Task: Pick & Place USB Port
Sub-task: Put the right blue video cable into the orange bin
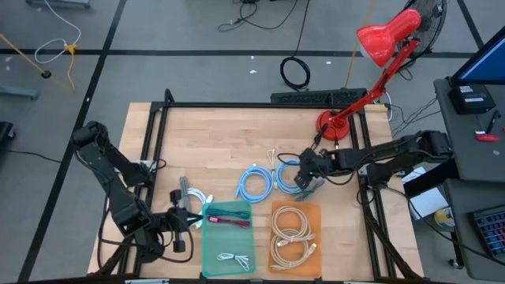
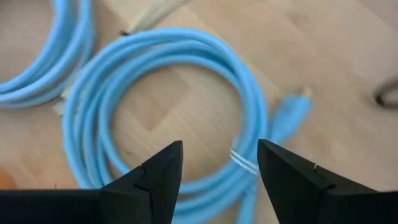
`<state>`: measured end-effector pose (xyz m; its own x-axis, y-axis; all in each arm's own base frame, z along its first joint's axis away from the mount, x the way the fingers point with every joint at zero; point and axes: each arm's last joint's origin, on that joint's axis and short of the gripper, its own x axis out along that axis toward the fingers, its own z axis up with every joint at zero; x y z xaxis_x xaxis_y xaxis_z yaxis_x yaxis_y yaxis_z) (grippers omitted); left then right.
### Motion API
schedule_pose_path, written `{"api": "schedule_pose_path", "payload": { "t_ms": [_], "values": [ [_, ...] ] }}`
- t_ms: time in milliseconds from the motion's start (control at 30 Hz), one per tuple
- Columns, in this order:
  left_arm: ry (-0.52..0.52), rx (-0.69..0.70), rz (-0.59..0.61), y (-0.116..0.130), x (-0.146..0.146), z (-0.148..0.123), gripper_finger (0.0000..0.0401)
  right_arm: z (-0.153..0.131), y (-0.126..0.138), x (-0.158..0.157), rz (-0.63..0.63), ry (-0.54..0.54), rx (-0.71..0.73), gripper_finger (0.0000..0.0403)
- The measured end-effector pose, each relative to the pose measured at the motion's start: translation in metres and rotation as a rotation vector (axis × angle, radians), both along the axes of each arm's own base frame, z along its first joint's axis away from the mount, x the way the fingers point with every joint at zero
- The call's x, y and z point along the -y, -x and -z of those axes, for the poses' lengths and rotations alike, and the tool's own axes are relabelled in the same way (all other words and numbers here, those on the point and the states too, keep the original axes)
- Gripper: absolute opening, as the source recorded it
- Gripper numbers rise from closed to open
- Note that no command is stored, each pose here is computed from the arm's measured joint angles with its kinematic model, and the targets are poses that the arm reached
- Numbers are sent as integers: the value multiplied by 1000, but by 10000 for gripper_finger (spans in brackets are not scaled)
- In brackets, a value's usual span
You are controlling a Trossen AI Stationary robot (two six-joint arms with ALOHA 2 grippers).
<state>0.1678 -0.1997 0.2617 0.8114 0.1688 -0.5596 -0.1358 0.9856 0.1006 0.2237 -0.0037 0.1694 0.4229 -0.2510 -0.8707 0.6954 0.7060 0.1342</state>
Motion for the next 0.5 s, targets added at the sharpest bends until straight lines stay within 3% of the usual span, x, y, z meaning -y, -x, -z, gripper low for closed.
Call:
{"api": "schedule_pose_path", "payload": {
  "t_ms": [133, 500],
  "values": [
    [1, 1, 0, 0, 0, 0, 3, 0, 6, 0, 100, -45, -23, 201],
    [9, 4, 3, 0, 1, 0, 3, 16, 6, 9, 154, -44, -139, 201]
  ]
}}
